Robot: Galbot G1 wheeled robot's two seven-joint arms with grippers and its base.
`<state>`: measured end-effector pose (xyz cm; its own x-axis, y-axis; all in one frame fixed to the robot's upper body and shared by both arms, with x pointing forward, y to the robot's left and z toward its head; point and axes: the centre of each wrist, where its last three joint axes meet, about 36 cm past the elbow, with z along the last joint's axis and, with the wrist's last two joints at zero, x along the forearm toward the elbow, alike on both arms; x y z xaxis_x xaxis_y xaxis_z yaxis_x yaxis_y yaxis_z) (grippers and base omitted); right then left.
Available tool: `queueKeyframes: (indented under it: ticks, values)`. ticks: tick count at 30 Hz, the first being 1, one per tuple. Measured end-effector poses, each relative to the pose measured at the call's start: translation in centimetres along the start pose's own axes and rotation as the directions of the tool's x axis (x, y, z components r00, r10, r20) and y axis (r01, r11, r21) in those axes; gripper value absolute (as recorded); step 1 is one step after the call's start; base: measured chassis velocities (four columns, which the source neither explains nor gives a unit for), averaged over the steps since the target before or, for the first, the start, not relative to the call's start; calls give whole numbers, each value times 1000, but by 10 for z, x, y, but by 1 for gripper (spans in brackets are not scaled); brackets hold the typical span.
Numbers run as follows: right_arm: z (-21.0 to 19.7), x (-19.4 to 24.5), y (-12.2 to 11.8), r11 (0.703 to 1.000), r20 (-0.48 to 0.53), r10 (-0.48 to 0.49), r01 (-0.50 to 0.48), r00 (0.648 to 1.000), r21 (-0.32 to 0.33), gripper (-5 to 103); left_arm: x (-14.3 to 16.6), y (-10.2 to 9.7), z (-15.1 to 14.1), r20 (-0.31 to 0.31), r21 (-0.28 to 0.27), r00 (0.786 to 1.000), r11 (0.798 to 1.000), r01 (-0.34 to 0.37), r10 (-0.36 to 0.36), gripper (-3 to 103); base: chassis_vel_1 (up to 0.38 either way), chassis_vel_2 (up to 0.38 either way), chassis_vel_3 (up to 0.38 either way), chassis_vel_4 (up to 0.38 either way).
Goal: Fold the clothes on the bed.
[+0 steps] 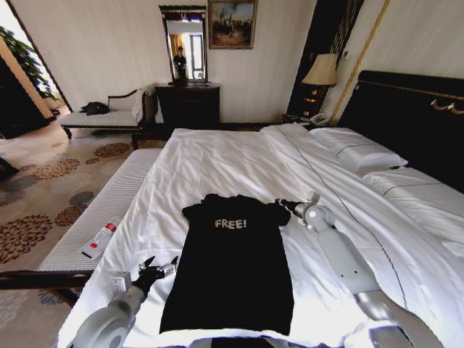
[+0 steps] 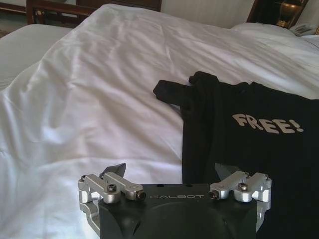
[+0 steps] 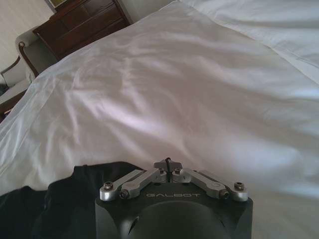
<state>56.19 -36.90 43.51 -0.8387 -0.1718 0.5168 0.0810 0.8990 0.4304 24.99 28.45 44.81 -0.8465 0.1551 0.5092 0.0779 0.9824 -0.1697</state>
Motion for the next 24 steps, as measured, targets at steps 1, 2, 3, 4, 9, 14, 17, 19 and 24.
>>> queueKeyframes:
  ticks: [1,2,3,4,9,14,17,19,24]
  values:
    - [2,2,1,1000,-1,-8,8,1000,8,0,0,0,0,0,0,1000,1000,-2,2,100,0,0,0,0]
    - [4,4,4,1000,-1,-20,20,1000,15,0,-1,-1,0,1,1,1000,1000,-3,3,100,0,0,0,0]
    - [4,4,4,1000,-1,-20,20,1000,15,0,-1,-1,0,1,1,1000,1000,-3,3,100,0,0,0,0]
    - [9,7,8,999,-4,-40,40,999,30,0,-1,-1,0,0,0,1000,1000,-4,4,100,0,0,0,0]
    - [35,18,32,989,-24,-108,109,994,100,0,1,-1,1,-3,1,1000,1000,-4,4,100,0,0,0,0]
    - [63,22,63,972,-56,-165,172,985,162,0,2,-1,1,-5,-1,1000,1000,-4,4,100,0,0,0,0]
    - [69,20,71,967,-60,-177,185,982,173,0,2,-1,1,-6,-1,1000,1000,-4,4,100,0,0,0,0]
    - [74,16,81,963,-61,-192,201,979,181,0,3,0,1,-5,-1,1000,1000,-4,4,100,0,0,0,0]
    - [86,-2,91,961,-74,-186,197,980,193,0,4,0,1,-3,1,1000,1000,-2,2,100,0,0,0,0]
